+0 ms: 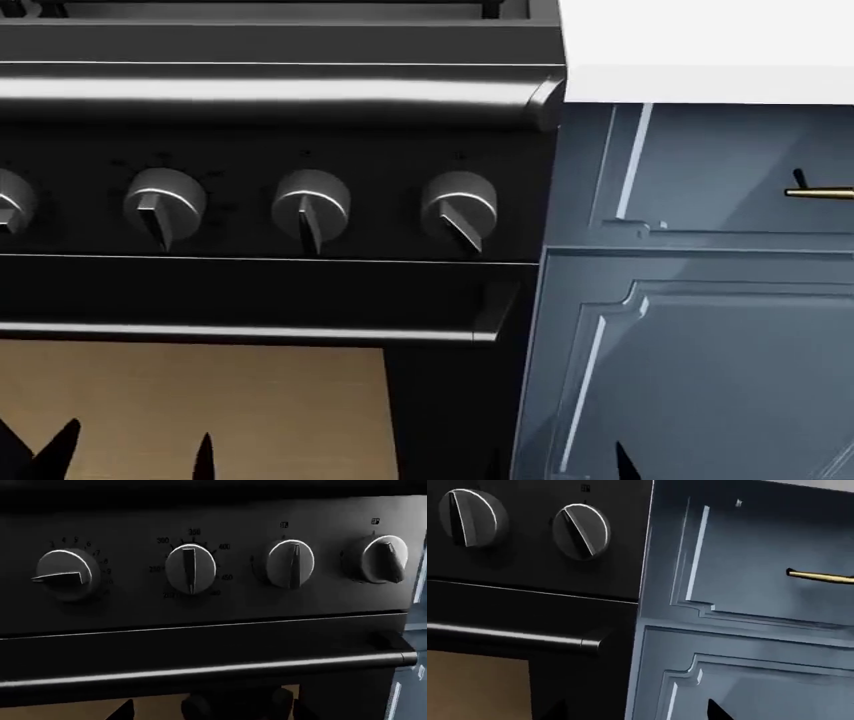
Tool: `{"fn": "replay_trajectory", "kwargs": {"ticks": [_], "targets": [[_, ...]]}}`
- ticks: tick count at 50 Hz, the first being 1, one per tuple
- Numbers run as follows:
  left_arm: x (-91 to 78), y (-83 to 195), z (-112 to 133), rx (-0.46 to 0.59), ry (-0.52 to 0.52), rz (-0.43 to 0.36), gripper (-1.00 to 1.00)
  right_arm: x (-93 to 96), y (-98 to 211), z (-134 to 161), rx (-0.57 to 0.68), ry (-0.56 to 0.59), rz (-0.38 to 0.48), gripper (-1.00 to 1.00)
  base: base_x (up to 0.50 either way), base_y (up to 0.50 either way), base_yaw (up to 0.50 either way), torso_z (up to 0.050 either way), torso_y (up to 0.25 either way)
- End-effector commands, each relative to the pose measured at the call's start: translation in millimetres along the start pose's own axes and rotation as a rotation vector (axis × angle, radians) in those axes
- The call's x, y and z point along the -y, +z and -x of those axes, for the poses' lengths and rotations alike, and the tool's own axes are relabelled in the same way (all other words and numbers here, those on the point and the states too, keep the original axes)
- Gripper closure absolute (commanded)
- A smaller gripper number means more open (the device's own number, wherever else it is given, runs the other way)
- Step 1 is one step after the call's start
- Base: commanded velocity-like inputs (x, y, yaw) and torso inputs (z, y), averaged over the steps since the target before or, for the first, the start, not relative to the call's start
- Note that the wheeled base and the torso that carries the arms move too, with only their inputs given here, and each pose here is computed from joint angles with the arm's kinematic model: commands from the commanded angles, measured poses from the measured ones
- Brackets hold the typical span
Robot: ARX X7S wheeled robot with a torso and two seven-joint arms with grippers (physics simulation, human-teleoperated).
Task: Turn off the front right burner of the stove.
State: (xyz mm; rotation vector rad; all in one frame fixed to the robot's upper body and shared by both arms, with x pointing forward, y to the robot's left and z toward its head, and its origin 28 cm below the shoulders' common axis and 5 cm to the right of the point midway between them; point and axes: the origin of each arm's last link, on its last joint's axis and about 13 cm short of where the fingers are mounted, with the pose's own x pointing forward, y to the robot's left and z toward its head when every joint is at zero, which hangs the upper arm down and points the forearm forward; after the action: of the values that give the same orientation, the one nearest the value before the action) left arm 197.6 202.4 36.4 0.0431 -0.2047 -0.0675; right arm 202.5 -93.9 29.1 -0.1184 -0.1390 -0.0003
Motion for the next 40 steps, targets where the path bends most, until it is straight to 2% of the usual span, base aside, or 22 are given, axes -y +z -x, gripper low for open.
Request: {"fn": "replay_trajectory", "kwargs": {"ticks": [1,4,5,9,10,12,14,19,22,24,26,28,29,30,34,36,40], "targets": [[2.3,42,18,0.356,-0.042,-0.023,-1.0,-5.2,37,17,0.315,-0.027,0.141,-1.0,0.0,0.0,0.0,0.0,0.0],[3.4,47,24,0.389,-0.067,-0.021,-1.0,-5.5,38,18,0.312,-0.027,0.143,-1.0,0.0,0.0,0.0,0.0,0.0],[2.7,47,27,0.394,-0.042,-0.024,-1.0,-5.9,39,20,0.324,-0.028,0.161,-1.0,0.0,0.0,0.0,0.0,0.0],[2.0,53,35,0.429,-0.032,-0.023,-1.0,-4.3,45,27,0.339,-0.05,0.138,-1.0,0.0,0.0,0.0,0.0,0.0],[-0.5,55,38,0.466,0.007,-0.035,-1.0,-5.4,45,28,0.341,-0.045,0.146,-1.0,0.0,0.0,0.0,0.0,0.0],[-4.2,58,40,0.489,0.031,-0.01,-1.0,-6.4,46,27,0.348,-0.046,0.153,-1.0,0.0,0.0,0.0,0.0,0.0],[-7.5,62,40,0.483,0.055,-0.002,-1.0,-5.9,48,27,0.34,-0.049,0.147,-1.0,0.0,0.0,0.0,0.0,0.0],[-9.9,66,54,0.456,0.088,-0.058,-1.0,-3.1,53,38,0.333,-0.092,0.126,-1.0,0.0,0.0,0.0,0.0,0.0],[-8.9,70,65,0.457,0.09,-0.063,-1.0,1.2,57,44,0.331,-0.126,0.113,-1.0,0.0,0.0,0.0,0.0,0.0],[-11.9,78,69,0.466,0.125,-0.039,-1.0,3.1,61,48,0.339,-0.143,0.106,-1.0,0.0,0.0,0.0,0.0,0.0],[-12.0,82,69,0.48,0.12,-0.043,-1.0,2.9,65,50,0.361,-0.145,0.109,-1.0,0.0,0.0,0.0,0.0,0.0],[-13.5,80,68,0.482,0.102,-0.091,-1.0,-1.9,65,48,0.394,-0.106,0.111,-1.0,0.0,0.0,0.0,0.0,0.0],[-15.0,80,67,0.478,0.115,-0.085,-1.0,-3.6,63,48,0.381,-0.11,0.116,-1.0,0.0,0.0,0.0,0.0,0.0],[-16.0,82,66,0.475,0.104,-0.076,-1.0,-7.4,57,48,0.345,-0.066,0.094,-1.0,0.0,0.0,0.0,0.0,0.0],[-14.3,84,67,0.493,0.067,-0.085,-1.0,-6.0,59,45,0.354,-0.074,0.084,-1.0,0.0,0.0,0.0,0.0,0.0],[-15.6,87,68,0.509,0.075,-0.062,-1.0,-5.8,60,45,0.357,-0.073,0.079,-1.0,0.0,0.0,0.0,0.0,0.0],[-17.8,92,69,0.531,0.092,-0.072,-1.0,-5.3,61,46,0.354,-0.076,0.1,-1.0,0.0,0.0,0.0,0.0,0.0]]}}
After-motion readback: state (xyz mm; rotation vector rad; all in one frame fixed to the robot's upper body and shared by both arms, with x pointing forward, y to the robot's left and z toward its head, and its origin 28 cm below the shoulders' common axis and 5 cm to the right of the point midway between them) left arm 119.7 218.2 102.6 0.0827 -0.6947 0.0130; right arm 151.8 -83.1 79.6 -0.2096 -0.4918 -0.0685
